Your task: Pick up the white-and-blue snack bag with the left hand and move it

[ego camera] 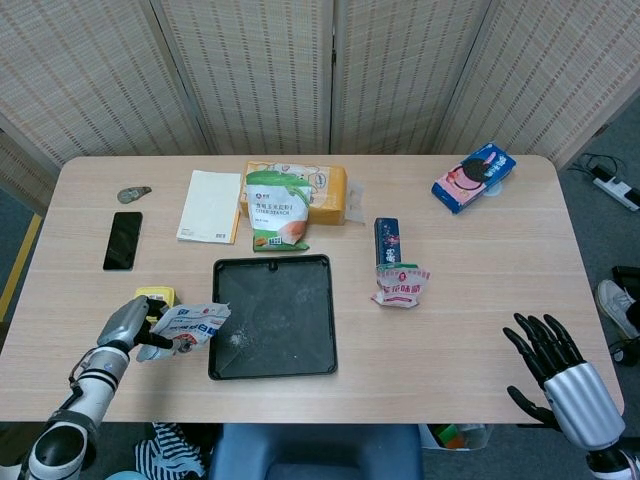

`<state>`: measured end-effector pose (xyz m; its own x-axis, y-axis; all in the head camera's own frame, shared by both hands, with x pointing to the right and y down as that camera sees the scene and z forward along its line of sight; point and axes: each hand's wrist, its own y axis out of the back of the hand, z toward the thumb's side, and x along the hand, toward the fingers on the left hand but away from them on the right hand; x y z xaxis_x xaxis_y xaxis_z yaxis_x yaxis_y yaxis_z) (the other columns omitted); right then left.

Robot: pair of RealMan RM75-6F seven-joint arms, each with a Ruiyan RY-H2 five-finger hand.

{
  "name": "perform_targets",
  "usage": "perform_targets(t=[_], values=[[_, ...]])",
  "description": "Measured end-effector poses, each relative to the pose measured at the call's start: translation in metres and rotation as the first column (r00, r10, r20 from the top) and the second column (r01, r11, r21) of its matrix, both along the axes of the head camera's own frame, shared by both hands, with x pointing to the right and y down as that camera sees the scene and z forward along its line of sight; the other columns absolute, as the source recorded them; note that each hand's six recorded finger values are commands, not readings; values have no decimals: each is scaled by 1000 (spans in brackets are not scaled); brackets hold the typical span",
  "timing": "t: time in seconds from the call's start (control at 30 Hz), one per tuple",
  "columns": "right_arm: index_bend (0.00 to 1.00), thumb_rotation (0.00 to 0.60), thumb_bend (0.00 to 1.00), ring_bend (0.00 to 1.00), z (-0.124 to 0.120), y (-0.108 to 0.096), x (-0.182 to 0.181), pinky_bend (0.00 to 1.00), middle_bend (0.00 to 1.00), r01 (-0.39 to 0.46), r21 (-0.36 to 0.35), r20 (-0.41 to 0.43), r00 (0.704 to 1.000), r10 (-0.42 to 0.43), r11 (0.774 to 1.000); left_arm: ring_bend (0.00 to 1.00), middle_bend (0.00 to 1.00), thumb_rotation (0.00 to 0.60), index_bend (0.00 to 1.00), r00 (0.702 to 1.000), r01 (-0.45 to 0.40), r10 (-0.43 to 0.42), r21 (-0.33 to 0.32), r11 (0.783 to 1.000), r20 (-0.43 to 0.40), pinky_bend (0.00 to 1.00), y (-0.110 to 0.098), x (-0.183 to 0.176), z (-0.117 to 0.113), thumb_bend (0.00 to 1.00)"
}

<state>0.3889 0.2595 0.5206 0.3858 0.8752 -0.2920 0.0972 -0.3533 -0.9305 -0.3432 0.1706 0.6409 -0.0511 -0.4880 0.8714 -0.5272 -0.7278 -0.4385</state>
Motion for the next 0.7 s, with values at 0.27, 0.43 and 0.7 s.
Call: perform_targets(t=[0.27, 0.43, 0.7], values=[[0, 600, 262, 0, 5, -2, -2, 0, 0, -8, -7, -19, 1000, 8, 1000, 1000, 994, 600, 943, 993, 93, -97, -54, 994, -72, 1000, 5, -55, 11, 164], [0, 600, 263, 0, 7, -2, -2, 0, 0, -12, -7, -26, 1000, 12, 1000, 1000, 995, 600, 947, 992, 104, -108, -55, 993, -71, 1000, 8, -83, 22, 163], [0, 600, 263, 0, 10, -3, -3, 0, 0, -14, -13, -33, 999, 13, 1000, 1000, 985, 600, 907, 988, 108, -115, -67, 992, -105, 1000, 20, -90, 42, 159]])
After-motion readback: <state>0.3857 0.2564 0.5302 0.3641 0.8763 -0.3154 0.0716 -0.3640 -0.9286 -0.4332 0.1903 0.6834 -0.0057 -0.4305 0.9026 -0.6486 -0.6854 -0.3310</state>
